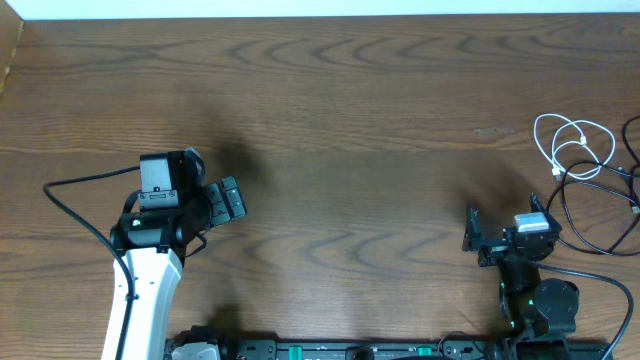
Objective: Untangle cables
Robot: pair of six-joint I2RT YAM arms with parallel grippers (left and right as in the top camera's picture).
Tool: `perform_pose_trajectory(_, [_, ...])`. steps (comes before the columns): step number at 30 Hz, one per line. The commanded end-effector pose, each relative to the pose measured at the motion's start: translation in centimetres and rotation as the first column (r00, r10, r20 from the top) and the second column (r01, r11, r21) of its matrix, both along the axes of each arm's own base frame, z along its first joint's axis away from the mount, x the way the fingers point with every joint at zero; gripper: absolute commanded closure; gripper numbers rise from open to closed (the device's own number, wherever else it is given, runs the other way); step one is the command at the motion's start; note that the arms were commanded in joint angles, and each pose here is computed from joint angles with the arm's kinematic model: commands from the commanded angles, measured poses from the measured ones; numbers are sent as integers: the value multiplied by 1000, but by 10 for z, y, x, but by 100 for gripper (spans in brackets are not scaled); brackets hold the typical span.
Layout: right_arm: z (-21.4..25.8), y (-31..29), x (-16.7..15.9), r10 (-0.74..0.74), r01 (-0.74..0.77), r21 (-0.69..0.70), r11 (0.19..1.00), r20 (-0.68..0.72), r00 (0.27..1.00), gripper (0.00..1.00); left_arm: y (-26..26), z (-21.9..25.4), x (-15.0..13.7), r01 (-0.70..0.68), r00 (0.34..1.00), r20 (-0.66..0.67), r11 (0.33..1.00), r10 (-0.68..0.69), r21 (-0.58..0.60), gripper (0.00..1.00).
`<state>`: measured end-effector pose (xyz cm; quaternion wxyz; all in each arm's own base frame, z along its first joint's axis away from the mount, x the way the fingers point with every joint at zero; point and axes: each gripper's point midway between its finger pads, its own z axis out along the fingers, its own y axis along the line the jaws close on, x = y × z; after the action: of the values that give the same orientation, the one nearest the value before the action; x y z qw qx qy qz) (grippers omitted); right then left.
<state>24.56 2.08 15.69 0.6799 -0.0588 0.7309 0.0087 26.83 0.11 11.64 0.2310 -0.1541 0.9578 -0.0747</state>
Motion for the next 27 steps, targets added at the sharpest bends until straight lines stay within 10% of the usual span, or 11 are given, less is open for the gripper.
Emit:
perform_pose_trajectory(1, [-1,1,0,0,0,4,1000,-1,1000,1,-2,-2,-1,0,1000,-7,1000,0,-13,0])
perform_pose_trajectory(27, [-1,1,0,0,0,4,1000,-1,1000,1,3,0,-2,-7,1000,1,1000,6,18,0])
